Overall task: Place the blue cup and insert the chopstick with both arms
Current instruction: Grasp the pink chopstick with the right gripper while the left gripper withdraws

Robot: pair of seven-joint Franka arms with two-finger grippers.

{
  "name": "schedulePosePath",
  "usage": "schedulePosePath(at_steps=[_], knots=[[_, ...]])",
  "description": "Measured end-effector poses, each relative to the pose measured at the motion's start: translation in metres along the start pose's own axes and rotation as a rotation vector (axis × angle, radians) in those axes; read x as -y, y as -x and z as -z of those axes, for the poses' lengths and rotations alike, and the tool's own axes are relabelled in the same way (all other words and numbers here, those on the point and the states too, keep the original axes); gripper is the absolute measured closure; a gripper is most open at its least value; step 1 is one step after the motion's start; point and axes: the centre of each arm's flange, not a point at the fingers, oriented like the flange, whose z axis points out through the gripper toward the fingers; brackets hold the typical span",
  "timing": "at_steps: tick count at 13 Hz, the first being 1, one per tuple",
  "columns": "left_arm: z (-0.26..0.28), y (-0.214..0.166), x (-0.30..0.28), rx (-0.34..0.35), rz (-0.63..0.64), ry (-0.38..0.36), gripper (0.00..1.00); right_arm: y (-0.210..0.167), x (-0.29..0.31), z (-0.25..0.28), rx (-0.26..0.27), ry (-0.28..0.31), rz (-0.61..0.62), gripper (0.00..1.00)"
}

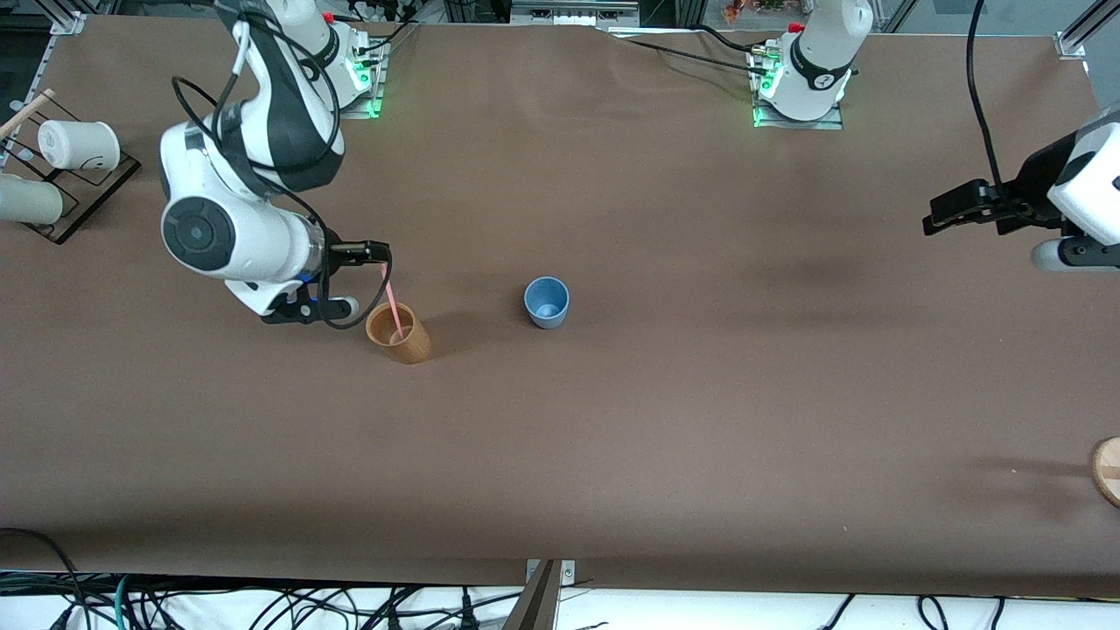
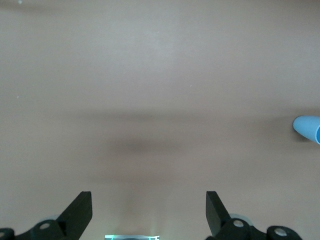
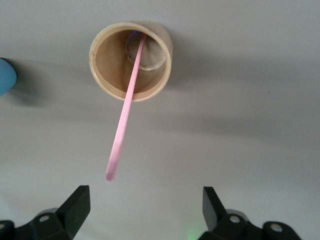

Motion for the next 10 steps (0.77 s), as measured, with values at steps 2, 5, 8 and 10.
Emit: schedulePosePath(at_steps=[2,5,8,10], knots=[[-0.008,0.003,0.013,0.014,-0.003,0.002,0.0,-0.012,0.0,-0.015,0.0,-0.018,-0.009,0.0],[-0.016,0.013,0.01,0.026,-0.021,0.001,0.0,-0.019,0.002,-0.021,-0.019,-0.026,-0.009,0.05],[-0.016,0.019,0.001,0.017,-0.041,-0.038,0.0,-0.024,0.011,-0.036,-0.011,-0.02,0.002,0.26],[-0.017,0.018,0.0,0.017,-0.06,-0.054,0.0,-0.026,0.02,-0.044,-0.017,-0.017,0.014,0.36]])
